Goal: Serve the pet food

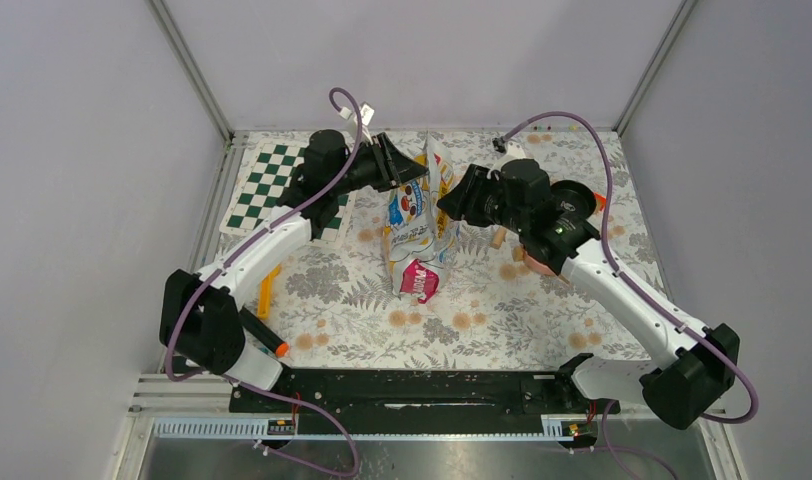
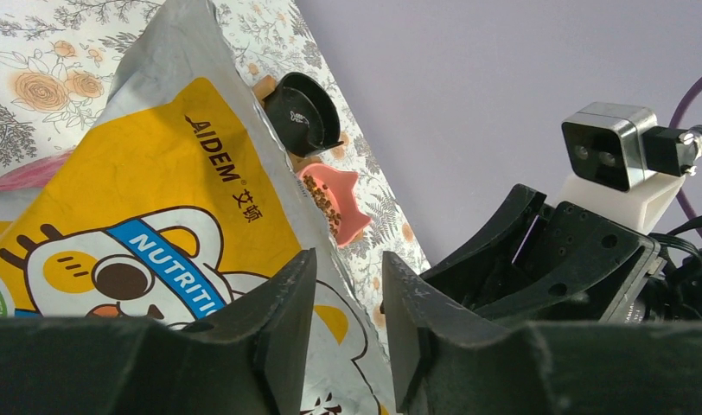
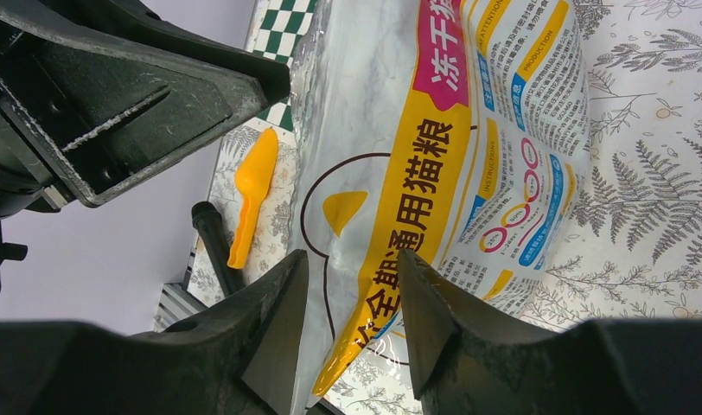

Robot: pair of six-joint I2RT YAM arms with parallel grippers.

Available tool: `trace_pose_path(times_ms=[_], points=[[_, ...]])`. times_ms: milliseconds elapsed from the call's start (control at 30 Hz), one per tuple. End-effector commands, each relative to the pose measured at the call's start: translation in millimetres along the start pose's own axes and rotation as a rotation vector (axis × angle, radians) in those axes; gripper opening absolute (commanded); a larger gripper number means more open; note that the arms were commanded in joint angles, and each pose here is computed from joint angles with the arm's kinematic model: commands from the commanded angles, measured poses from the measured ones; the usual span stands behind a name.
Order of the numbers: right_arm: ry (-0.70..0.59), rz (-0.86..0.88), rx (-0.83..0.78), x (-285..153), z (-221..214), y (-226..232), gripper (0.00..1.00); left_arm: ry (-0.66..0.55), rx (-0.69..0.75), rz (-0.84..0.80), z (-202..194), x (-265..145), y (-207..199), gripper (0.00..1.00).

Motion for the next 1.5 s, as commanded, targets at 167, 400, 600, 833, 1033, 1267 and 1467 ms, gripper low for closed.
trace_pose_path(times_ms=[167,400,600,833,1033,1267,1467], points=[[-0.043,0.044,-0.001,4.1,16.6,14.4,0.51,-0.009,0.021,0.002,4.2,8.4,2.5,0.26],[-0.035,0.036,-0.007,9.8,16.3,12.9,0.51,-0.004,0.008,0.026,5.0,13.5,7.8,0.18],[-0.029,0.034,-0.021,14.8,20.4,15.3,0.51,0.01,-0.017,0.023,5.3,20.0,10.4,0.17],[-0.049,0.044,-0.041,13.8,28.0,20.4,0.57,0.036,-0.036,0.003,2.0,21.5,11.5,0.15],[-0.056,0.026,-0.048,22.3,32.7,20.1,0.56,0.05,-0.072,-0.045,-0.6,18.9,5.9,0.0],[-0.04,0.017,-0.055,39.6,38.1,22.7,0.49,0.067,-0.172,-0.126,-2.3,19.8,3.1,0.0],[-0.039,-0.018,-0.034,43.3,34.5,17.2,0.3,0.069,-0.209,-0.141,-2.8,18.9,8.2,0.0]])
Point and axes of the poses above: each gripper's point midway between its finger pads, its own x axis out along the fingers, its own y axis along the line the jaws close on, z = x × y, the point moved 9 cm from there along -x, back along the fingers, and after that the axes turned 3 degrees about -x, right-handed, at the moved point
